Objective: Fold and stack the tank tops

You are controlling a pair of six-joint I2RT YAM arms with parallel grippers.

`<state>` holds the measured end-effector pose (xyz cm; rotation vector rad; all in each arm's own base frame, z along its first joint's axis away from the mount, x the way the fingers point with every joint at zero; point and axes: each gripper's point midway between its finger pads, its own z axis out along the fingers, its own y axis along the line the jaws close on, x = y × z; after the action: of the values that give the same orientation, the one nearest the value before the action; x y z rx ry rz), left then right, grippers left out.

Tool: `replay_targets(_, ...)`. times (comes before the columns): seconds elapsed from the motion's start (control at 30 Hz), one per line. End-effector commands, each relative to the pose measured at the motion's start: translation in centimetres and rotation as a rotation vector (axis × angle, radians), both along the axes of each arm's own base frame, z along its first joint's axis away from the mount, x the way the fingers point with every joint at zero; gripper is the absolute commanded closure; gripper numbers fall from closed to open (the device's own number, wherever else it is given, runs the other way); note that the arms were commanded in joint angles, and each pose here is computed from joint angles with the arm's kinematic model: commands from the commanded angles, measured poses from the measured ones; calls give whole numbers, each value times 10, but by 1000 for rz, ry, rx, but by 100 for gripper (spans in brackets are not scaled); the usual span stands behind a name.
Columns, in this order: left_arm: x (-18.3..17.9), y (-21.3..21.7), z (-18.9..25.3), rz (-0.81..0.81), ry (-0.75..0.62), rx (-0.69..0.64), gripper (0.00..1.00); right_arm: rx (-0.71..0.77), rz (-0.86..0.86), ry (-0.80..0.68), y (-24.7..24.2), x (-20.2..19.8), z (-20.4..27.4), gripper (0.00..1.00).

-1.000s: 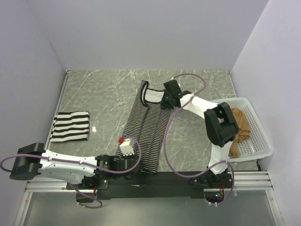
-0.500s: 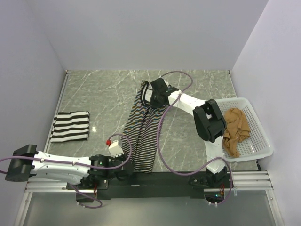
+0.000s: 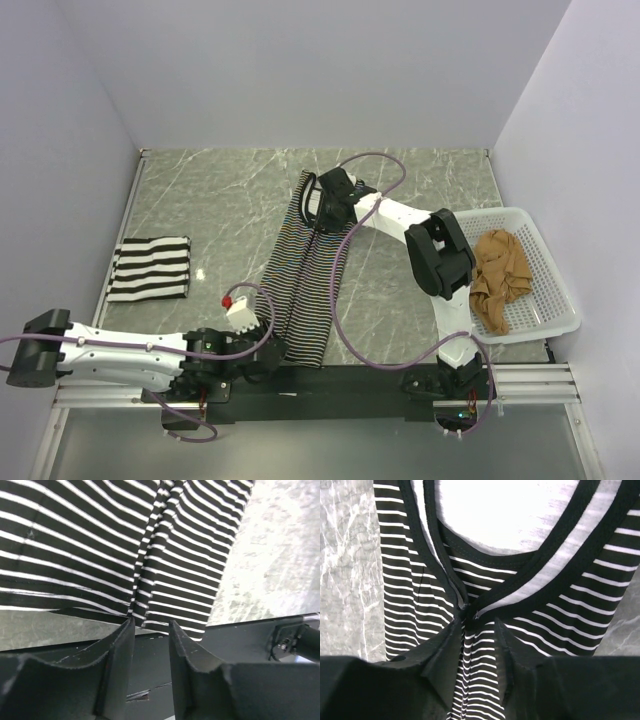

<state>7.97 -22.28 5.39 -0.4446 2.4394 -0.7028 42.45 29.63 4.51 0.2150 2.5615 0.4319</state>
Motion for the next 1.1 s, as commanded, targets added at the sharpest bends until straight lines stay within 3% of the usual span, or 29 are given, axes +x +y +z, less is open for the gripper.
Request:
replay_targets(0.0,11,-1,24,6,-74,-35,60,54,11,-103,8,14,44,59)
replay_targets(0.37,38,-1,72,18,-209,-86,54,33,-37,-153,-15,-3,71,59)
replay_targets(0.43,44,-5,78,-41,-219,-72,54,9,-59,-155,-27,-11,71,59)
replay_targets(0.77,130,-2,102,-75,-276,-48,55,-110,-165,-105,-95,-43,31,58)
replay_targets(1.07,202,9,109,-53,-252,-84,58,-99,-161,-40,-113,-47,1,57)
